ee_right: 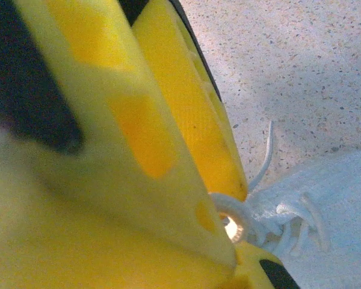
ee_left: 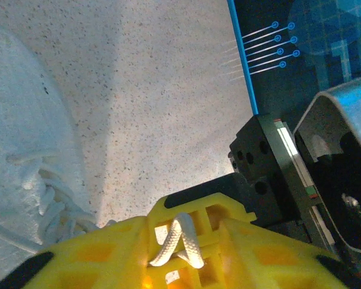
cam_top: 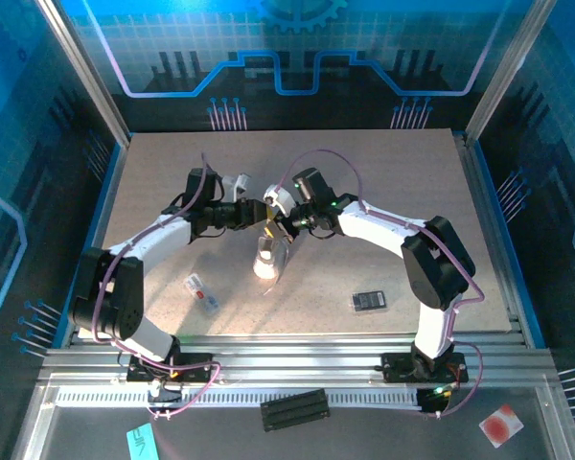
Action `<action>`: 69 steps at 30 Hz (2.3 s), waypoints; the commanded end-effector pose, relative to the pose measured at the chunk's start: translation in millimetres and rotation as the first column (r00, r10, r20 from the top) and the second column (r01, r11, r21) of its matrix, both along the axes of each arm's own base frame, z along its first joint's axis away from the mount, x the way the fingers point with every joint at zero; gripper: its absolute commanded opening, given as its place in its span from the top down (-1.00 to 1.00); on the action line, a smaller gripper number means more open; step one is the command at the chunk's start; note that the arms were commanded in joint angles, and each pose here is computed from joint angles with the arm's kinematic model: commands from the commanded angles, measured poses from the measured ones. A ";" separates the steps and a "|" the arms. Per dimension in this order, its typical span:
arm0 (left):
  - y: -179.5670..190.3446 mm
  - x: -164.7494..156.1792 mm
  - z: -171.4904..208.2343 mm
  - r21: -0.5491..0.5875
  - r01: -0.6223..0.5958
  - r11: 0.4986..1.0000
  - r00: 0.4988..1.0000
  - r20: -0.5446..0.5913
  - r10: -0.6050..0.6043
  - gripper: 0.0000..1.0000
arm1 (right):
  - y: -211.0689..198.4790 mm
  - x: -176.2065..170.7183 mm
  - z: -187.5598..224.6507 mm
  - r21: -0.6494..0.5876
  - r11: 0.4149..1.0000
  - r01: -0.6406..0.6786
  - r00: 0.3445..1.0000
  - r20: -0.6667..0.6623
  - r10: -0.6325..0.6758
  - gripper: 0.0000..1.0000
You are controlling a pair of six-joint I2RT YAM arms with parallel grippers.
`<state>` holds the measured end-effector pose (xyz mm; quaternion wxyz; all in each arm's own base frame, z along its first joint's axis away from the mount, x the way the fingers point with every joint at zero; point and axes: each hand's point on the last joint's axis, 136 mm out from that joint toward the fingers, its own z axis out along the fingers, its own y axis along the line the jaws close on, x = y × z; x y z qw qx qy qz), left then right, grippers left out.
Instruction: Tie the shoes
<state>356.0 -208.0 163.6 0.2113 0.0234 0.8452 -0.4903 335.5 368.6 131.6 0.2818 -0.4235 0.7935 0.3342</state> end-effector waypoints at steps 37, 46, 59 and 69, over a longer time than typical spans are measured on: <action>34.2 -17.4 3.9 0.343 0.136 0.929 0.955 0.205 -0.215 1.00 | -9.2 25.3 -27.7 0.049 0.993 -0.109 0.957 -0.266 0.118 0.17; 36.0 -19.5 4.0 0.361 0.142 0.922 0.947 0.221 -0.232 1.00 | 0.5 18.0 -44.7 -0.001 0.984 -0.179 0.947 -0.271 0.172 0.17; 42.3 -26.7 0.2 0.390 0.133 0.911 0.946 0.224 -0.234 1.00 | 2.9 18.3 -59.6 -0.101 0.982 -0.161 0.957 -0.261 0.130 0.75; 58.7 -26.1 -10.5 0.408 0.067 0.910 0.974 0.171 -0.149 1.00 | -10.1 26.9 -26.9 0.053 0.998 -0.026 0.981 -0.190 0.036 0.91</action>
